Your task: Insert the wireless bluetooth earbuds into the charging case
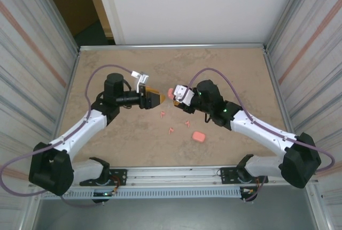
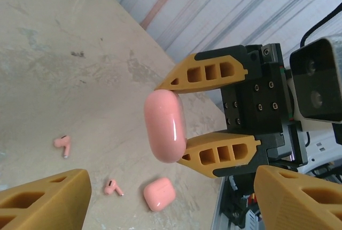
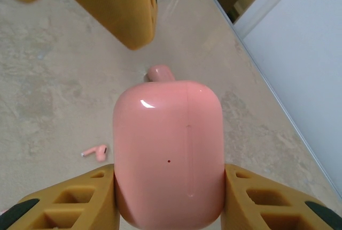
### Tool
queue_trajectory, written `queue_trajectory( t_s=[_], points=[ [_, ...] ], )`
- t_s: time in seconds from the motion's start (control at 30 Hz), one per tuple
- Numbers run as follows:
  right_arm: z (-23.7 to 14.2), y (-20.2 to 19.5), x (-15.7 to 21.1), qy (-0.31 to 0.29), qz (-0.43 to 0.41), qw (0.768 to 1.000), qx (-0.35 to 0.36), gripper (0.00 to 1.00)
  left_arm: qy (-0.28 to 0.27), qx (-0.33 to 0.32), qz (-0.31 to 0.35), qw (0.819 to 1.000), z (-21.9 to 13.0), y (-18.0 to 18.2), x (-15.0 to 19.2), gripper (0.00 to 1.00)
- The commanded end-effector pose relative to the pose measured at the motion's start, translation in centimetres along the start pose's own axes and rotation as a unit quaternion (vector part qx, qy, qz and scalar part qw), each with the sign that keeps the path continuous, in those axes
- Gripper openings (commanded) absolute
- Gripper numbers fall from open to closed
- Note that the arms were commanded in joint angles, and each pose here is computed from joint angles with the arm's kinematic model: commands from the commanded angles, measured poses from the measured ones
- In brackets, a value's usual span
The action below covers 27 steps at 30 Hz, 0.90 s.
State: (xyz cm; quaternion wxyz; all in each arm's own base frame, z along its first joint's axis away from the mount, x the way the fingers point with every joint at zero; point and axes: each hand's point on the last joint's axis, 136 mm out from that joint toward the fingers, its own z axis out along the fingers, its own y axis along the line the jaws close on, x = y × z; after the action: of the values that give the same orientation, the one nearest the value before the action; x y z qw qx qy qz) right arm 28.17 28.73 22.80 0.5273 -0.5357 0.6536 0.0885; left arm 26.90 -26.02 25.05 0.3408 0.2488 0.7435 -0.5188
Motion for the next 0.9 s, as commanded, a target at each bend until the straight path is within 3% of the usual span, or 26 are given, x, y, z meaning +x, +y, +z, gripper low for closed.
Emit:
queue_trajectory(
  t_s=[0.0, 0.87],
  points=[
    [-1.0, -0.4, -1.0, -0.019, -0.01, 1.0, 0.016, 0.37, 0.007, 0.03, 0.027, 0.999, 0.7, -1.6, -0.9, 0.8],
    [-1.4, -0.1, -1.2, -0.022, -0.011, 1.0, 0.019, 0.38, 0.05, 0.088, 0.002, 0.995, 4.1, -2.4, -0.6, 0.43]
  ],
)
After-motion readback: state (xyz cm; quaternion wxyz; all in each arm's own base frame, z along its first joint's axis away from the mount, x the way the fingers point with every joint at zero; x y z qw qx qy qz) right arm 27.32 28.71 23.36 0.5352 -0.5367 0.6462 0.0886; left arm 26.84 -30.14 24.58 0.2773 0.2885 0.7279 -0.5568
